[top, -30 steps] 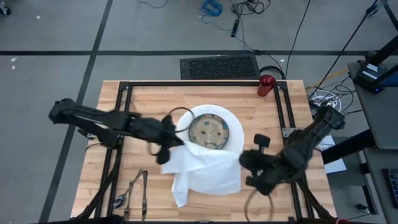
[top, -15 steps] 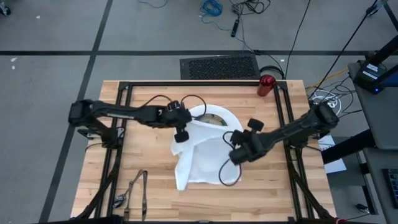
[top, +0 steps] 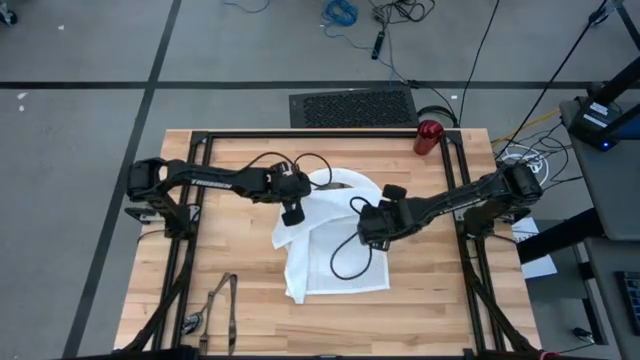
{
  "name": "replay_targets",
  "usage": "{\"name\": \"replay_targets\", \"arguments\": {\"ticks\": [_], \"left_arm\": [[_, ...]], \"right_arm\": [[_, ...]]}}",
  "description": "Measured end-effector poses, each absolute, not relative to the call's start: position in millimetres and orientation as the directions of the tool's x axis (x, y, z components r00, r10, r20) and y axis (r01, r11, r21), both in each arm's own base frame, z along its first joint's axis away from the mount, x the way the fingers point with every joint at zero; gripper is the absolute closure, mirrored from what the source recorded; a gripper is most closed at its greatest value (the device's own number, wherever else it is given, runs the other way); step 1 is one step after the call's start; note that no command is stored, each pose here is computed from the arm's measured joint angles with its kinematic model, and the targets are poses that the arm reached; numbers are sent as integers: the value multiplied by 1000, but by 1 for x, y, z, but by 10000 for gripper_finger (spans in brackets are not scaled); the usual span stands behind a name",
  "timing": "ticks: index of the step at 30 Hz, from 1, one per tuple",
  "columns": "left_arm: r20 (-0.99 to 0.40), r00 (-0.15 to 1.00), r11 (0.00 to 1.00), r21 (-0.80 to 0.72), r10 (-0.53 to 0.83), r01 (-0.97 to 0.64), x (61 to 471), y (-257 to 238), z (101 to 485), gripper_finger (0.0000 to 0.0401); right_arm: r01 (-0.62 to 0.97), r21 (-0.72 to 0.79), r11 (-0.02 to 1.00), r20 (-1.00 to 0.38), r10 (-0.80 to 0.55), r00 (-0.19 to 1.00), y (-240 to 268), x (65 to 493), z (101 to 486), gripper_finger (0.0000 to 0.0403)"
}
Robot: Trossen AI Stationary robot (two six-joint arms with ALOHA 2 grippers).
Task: Set table place
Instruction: Fold the white napkin
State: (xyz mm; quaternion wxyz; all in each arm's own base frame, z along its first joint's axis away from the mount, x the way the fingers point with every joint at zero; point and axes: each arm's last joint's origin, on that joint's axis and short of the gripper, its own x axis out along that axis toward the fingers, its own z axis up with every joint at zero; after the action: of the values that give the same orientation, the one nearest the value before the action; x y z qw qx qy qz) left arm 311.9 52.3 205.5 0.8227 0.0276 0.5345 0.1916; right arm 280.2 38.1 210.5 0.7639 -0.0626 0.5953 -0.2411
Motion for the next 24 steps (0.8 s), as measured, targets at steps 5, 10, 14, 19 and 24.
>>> {"name": "replay_targets", "arguments": {"ticks": [5,10,14,19,24], "left_arm": [[-874,353,935,261,334,-239,306,46,219,401],[-862,380,936,263,337,-234,301,45,231,401],[-857,389,936,262,337,-235,298,45,235,401],[-869,366,937,264,334,-228,296,44,234,401],[-871,362,937,264,333,-227,295,44,233,401]], "right_arm": [[246,-388,888,-887,-432,161,20,284,210,283],[167,-400,901,-877,-429,217,10,291,209,282],[118,-393,912,-869,-411,276,4,295,199,282],[83,-421,903,-884,-429,184,-8,280,178,282],[58,-435,898,-889,-439,129,-19,268,161,282]]}}
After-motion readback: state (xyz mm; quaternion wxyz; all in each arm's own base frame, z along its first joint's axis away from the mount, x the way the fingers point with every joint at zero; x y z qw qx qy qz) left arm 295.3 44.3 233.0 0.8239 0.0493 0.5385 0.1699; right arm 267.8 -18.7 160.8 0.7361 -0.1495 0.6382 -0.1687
